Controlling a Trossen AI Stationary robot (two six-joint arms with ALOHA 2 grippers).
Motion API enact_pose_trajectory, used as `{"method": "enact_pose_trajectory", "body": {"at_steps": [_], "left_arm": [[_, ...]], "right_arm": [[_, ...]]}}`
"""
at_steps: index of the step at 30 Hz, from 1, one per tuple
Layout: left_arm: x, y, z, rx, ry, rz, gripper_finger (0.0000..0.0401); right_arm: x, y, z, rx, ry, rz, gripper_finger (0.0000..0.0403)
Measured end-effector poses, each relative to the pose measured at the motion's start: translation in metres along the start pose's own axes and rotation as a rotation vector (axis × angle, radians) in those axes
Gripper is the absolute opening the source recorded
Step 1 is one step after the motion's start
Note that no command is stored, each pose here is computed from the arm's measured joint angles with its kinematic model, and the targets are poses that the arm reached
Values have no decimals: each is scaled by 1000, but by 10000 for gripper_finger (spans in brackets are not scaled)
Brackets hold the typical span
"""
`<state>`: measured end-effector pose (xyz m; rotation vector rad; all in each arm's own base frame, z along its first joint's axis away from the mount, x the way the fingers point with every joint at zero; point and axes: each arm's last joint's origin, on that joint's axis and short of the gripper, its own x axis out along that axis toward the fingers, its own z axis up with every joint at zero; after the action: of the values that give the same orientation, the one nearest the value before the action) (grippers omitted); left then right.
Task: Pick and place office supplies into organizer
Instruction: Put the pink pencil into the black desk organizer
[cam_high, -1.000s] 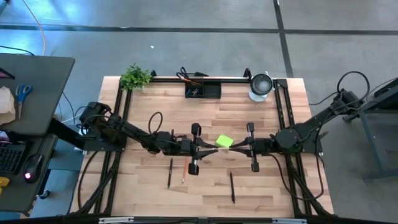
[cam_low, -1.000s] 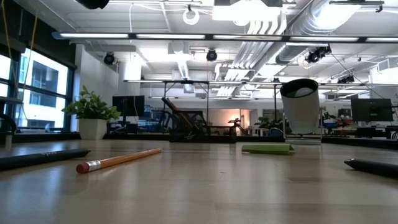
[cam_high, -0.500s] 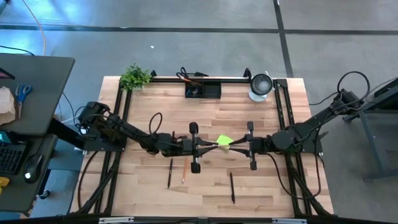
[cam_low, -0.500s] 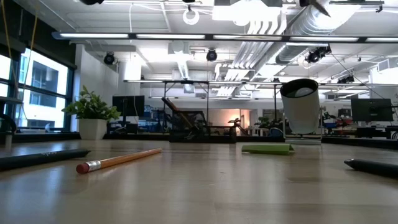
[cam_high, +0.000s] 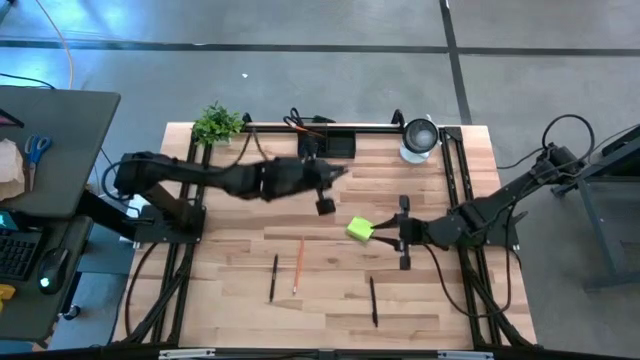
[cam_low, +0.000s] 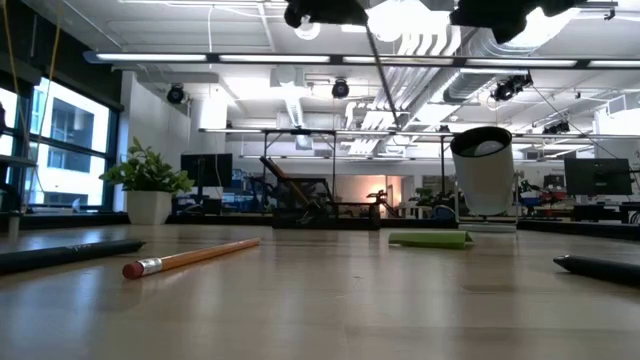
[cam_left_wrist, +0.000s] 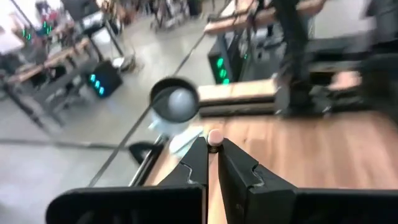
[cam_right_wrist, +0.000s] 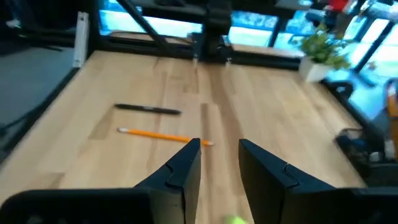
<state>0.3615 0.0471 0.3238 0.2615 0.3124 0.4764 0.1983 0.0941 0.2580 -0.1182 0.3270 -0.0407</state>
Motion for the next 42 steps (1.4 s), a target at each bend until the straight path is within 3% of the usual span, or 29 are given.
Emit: {"method": "enact_pose_trajectory", "body": {"at_steps": [4,9,16,20,30,42], "left_arm": [[11,53,6,-45,72,62,1],[18,117,-4,-126,142,173,1],[25,177,-46,-256,312,311,1],[30,188,-63,-293,315,348,1],[49,186,-88,-351,372,319,1],[32,190,-64,-360,333,305,0]], "right_arm": [[0,1,-2,47,15,23,103],[0,1,-3,89,28,26,103],[-3,6,-3,111,27,47,103],[-4,7,-3,125,27,46,103],[-4,7,-4,104,28,30,103],[-4,6,-7,86,53,18,103]]}}
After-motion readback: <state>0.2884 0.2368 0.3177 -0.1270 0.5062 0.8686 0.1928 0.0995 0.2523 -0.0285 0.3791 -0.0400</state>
